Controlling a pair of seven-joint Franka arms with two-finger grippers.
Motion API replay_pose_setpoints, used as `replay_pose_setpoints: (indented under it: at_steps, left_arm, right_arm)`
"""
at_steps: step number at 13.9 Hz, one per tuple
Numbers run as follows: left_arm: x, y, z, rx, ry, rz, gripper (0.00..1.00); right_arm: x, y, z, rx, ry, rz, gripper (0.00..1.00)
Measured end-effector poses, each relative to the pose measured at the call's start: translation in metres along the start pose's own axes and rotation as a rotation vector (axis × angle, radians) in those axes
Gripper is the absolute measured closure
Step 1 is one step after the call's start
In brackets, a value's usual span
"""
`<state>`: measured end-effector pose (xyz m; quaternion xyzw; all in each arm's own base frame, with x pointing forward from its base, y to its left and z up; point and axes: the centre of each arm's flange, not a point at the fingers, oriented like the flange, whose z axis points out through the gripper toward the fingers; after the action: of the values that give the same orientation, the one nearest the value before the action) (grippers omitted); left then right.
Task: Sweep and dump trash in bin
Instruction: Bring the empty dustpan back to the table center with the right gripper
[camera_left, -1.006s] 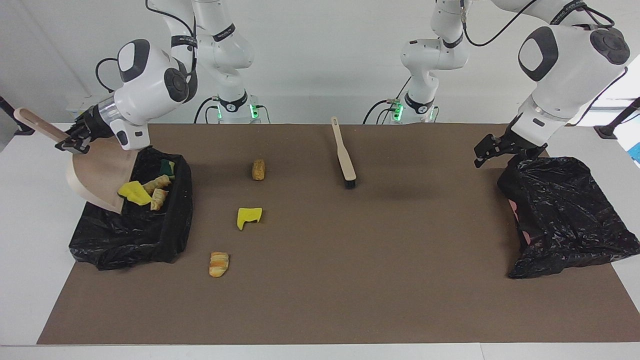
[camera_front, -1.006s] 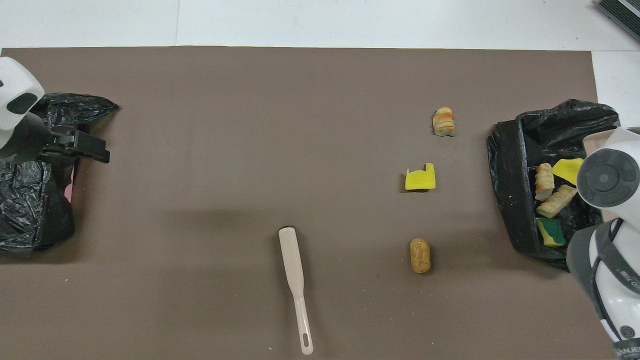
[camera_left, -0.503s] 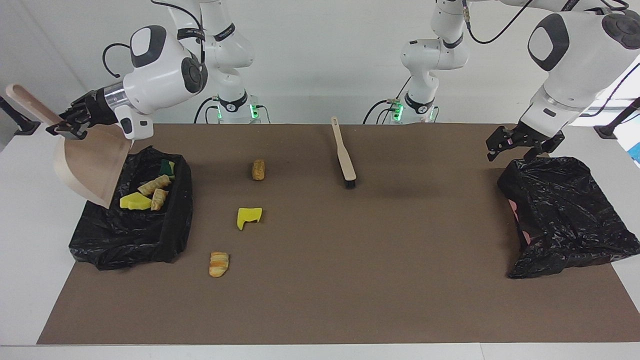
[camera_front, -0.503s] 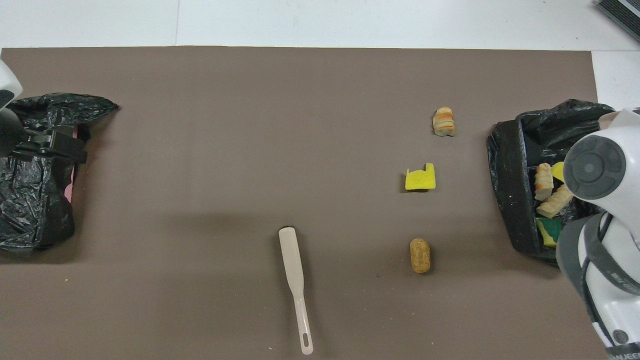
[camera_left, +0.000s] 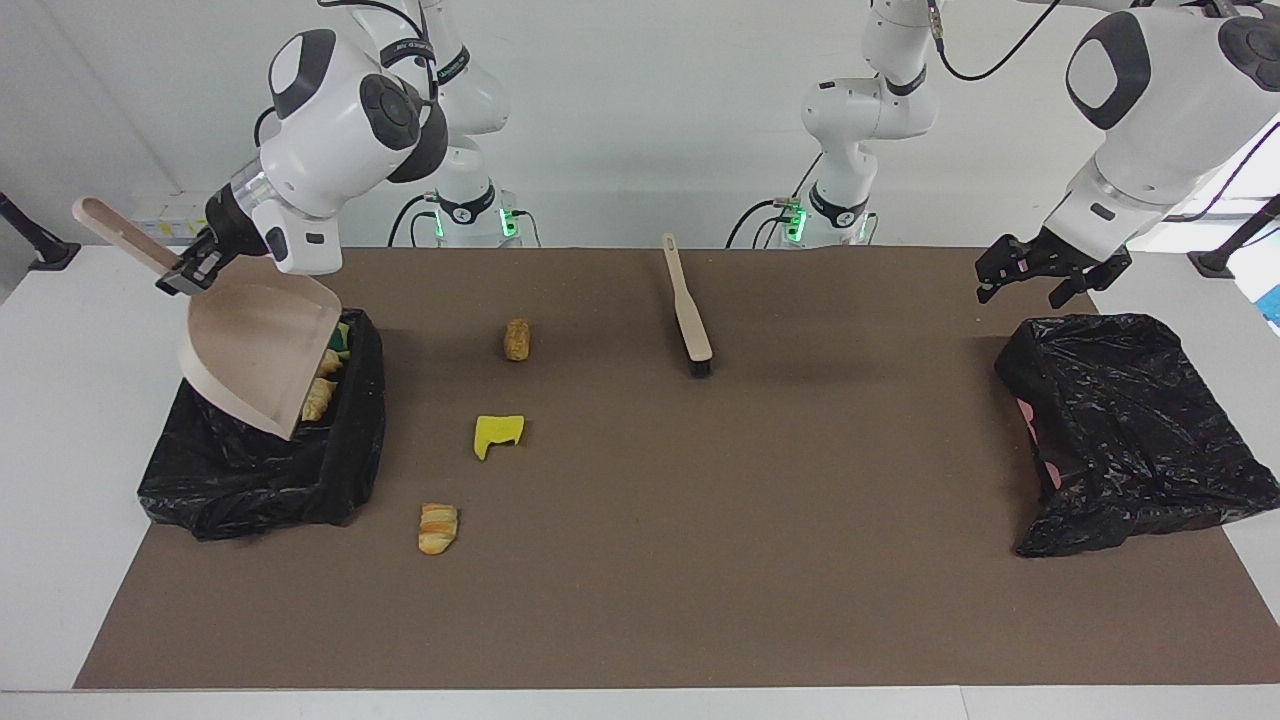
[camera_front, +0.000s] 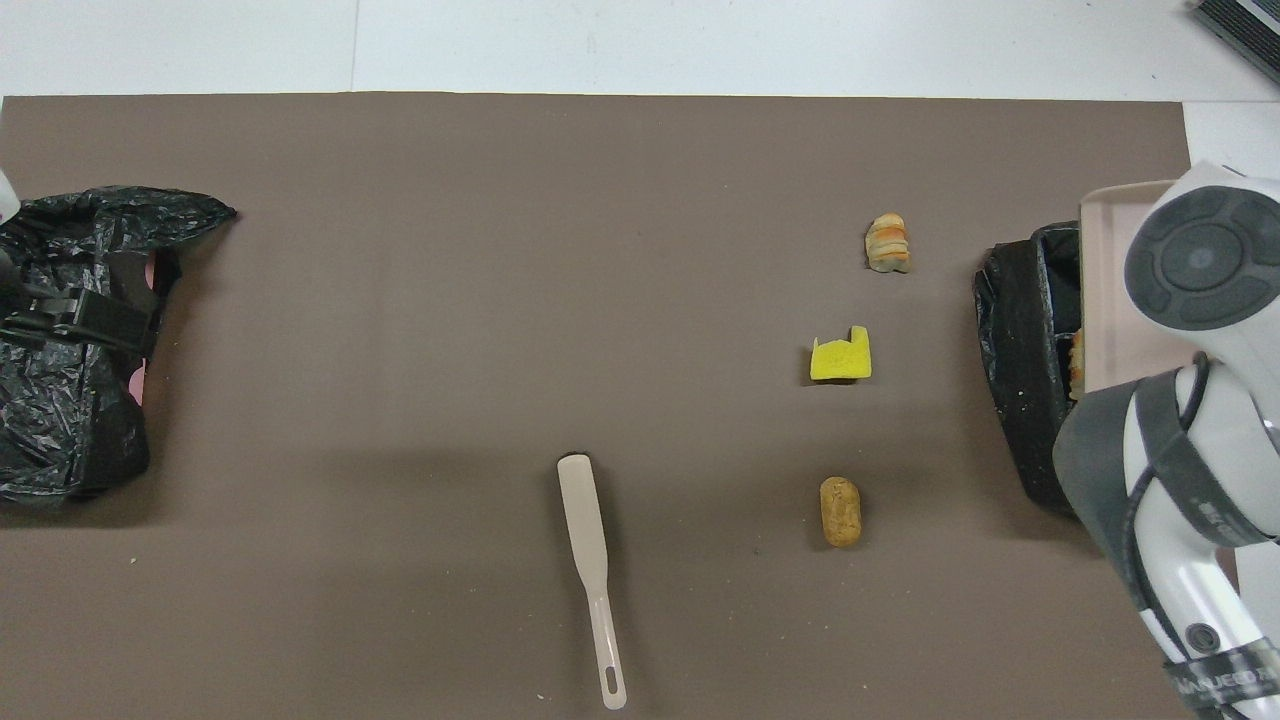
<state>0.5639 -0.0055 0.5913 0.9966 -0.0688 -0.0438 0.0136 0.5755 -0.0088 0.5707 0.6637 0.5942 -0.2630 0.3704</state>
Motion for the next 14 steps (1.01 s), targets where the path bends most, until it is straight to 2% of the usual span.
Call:
replay_pose_setpoints:
  at_steps: [5,7,11,13,14]
  left_arm:
    - [-0.001,0.003,0.003,0.002,0.015,0.005,0.00]
    - [-0.002,0.003,0.006,0.001,0.014,0.006,0.00]
    - [-0.003,0.003,0.006,0.001,0.013,0.007,0.00]
    - [-0.003,0.003,0.006,0.001,0.013,0.005,0.00]
    - [-0.003,0.002,0.006,0.001,0.015,0.003,0.00]
  right_arm:
    - [0.080,0.039,-0.045,0.084,0.126,0.273,0.67]
    - [0.110,0.052,-0.063,0.130,0.211,0.401,0.67]
    - [0.166,0.071,-0.094,0.232,0.333,0.654,0.67]
    - [0.203,0.071,-0.111,0.349,0.398,0.812,0.67]
    - [0.222,0.070,-0.120,0.440,0.432,0.905,0.67]
